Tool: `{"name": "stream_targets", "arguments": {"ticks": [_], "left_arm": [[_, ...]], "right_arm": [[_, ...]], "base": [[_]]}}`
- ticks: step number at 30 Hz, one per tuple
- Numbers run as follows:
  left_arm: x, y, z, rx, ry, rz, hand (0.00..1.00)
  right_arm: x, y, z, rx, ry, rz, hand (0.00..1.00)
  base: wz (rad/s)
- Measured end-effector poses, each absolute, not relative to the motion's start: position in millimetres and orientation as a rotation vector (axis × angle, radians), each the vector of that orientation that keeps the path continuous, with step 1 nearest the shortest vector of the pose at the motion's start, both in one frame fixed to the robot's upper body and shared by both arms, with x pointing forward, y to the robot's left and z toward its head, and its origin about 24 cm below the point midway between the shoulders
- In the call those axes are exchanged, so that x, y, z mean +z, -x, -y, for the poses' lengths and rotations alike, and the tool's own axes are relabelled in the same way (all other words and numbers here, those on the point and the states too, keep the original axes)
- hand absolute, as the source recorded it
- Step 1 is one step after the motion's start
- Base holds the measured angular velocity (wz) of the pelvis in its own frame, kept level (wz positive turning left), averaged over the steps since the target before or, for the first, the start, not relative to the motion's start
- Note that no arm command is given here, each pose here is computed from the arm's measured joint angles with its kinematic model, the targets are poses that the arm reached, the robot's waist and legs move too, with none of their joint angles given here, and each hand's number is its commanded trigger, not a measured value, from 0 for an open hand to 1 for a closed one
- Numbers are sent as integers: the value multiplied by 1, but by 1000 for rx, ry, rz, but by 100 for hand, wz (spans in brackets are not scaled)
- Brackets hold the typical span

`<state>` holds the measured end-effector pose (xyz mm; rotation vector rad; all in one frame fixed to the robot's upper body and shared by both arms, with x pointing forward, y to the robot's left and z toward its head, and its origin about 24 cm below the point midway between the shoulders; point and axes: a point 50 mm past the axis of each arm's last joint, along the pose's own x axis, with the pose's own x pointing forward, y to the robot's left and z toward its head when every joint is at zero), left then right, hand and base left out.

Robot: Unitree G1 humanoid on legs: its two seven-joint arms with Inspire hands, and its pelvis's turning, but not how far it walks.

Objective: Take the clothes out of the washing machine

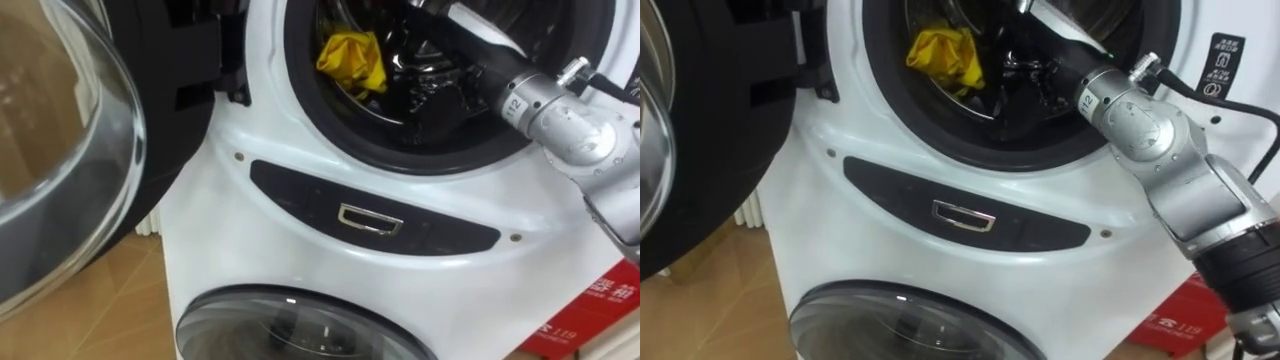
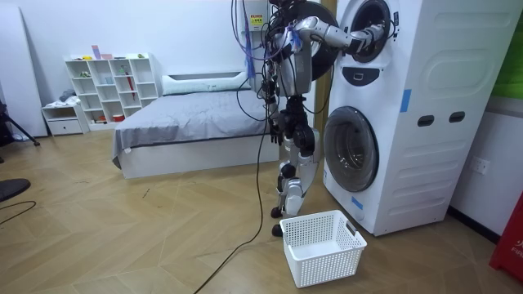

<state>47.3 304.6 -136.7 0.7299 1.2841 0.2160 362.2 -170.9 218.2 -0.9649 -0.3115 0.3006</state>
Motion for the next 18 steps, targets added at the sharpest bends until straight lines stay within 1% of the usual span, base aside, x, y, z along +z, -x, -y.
{"name": "stream_targets", "arguments": {"ticks": [4, 7, 16, 17, 18], "left_arm": [[-138, -49, -302, 189, -742, -1274, 0], [-138, -50, -302, 190, -741, -1276, 0], [-138, -53, -302, 186, -739, -1264, 0], [-138, -53, -302, 186, -739, -1263, 0], [-138, -53, -302, 185, -738, -1263, 0]], "right_arm": [[231, -362, 155, 341, 995, 355, 0], [240, -353, 140, 381, 985, 430, 0], [245, -346, 130, 409, 997, 459, 0], [245, -346, 130, 410, 997, 461, 36], [246, -345, 128, 414, 996, 471, 94]], "base": [[-1], [0], [-5], [-10], [-12]]}}
